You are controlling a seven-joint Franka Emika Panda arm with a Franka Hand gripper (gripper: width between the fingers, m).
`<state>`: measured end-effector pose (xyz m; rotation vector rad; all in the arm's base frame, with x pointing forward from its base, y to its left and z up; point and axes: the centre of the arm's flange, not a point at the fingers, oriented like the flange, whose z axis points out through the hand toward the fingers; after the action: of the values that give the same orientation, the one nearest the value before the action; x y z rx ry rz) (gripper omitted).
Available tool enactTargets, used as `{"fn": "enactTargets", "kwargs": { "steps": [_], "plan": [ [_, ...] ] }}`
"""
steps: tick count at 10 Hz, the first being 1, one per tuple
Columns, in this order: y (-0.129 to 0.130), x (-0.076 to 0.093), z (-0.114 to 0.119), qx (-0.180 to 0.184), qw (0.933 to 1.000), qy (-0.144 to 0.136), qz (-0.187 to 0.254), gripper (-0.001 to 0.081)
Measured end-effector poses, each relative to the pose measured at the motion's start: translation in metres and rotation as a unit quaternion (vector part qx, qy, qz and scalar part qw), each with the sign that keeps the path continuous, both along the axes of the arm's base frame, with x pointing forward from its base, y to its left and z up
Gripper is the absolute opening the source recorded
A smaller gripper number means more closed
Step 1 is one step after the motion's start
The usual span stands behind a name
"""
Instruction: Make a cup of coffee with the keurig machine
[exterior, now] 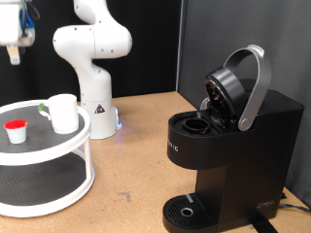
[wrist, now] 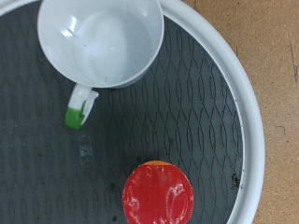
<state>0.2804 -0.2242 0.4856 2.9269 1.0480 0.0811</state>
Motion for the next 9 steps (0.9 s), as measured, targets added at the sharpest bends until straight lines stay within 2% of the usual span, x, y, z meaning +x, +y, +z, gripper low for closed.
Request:
{"fn": "enactTargets", "kwargs": {
  "steps": [1, 4, 9],
  "plan": [
    [-0.001, 0.004, -0.009, -0.006, 1.0000, 0.002, -0.002, 0.0805],
    [-0.001, 0.004, -0.013, 0.001, 1.0000, 0.003, -0.002, 0.0805],
    [0.001, 0.028, -0.065, -0.027, 0.9995, 0.011, 0.014, 0.0805]
  ]
}}
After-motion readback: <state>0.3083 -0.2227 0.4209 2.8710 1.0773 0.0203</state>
